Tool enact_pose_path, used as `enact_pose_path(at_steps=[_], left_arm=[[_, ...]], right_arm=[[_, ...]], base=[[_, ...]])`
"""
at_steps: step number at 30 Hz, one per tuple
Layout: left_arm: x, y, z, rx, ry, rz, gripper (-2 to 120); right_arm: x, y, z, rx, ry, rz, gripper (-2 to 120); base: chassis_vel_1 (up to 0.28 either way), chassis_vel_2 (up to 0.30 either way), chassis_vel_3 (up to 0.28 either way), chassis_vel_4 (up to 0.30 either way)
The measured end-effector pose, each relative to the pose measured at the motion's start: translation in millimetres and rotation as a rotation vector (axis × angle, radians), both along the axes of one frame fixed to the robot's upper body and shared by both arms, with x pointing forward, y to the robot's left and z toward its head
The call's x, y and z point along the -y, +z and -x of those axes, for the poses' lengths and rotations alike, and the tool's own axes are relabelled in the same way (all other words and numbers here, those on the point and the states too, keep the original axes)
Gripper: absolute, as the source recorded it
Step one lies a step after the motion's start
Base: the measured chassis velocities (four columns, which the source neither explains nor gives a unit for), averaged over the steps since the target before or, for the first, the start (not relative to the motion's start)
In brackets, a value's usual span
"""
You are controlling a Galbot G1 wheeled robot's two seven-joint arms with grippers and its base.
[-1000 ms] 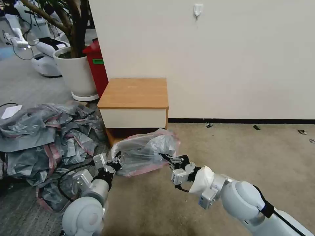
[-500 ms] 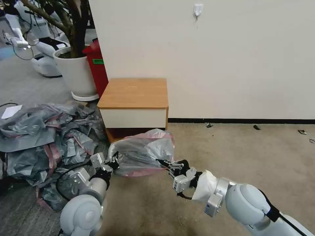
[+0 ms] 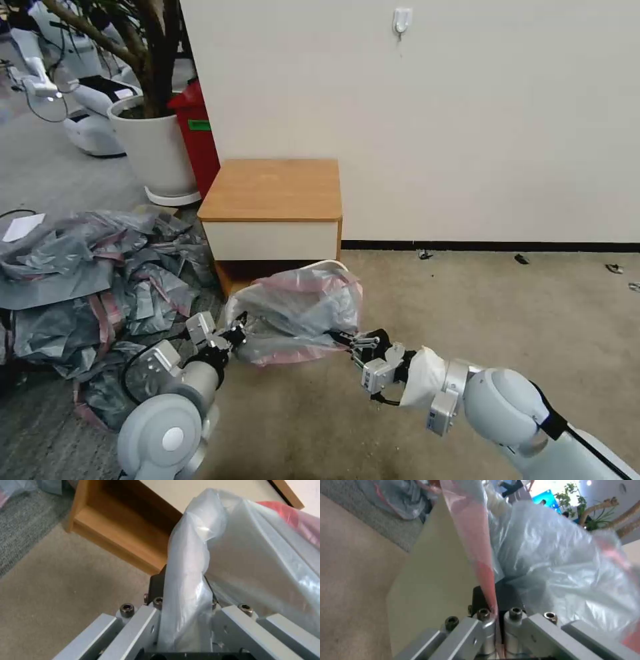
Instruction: Pick up the garbage bag from the table and place it over the trash can.
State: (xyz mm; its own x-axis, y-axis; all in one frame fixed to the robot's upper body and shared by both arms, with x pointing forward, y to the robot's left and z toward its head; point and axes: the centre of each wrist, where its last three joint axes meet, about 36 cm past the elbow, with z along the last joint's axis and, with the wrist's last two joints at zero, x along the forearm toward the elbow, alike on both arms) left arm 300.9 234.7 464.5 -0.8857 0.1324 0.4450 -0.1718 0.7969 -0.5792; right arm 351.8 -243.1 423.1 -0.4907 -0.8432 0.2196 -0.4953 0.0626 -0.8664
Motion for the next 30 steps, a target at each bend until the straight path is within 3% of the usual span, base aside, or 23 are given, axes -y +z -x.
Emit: enact_pose_path(at_steps=[9, 19, 27, 30], left_arm=[[1.2, 1.9, 1.2, 0.0, 0.001, 0.013, 4], [-7.9, -4.3, -3.6, -0.016, 0.028, -0.009, 4], [-14.7, -17.1, -13.8, -0.042, 0.051, -0.021, 4], [-14.0, -18.2, -14.6, -0.044, 0.049, -0.02, 4]], right_arm=[[1.1, -1.0, 0.6, -0.002, -0.005, 0.002, 2], [5.1, 30.4, 11.3, 0.014, 0.071, 0.012, 38], [28.1, 50.4, 10.2, -0.074, 0.211, 0.043, 68], [33.8, 51.0, 11.2, -0.128, 0.234, -0.013, 78]], base=[[0.0, 0.0, 0.0, 0.0], [0.0, 0.0, 0.0, 0.0], [0.0, 0.0, 0.0, 0.0], [0.0, 0.0, 0.0, 0.0]])
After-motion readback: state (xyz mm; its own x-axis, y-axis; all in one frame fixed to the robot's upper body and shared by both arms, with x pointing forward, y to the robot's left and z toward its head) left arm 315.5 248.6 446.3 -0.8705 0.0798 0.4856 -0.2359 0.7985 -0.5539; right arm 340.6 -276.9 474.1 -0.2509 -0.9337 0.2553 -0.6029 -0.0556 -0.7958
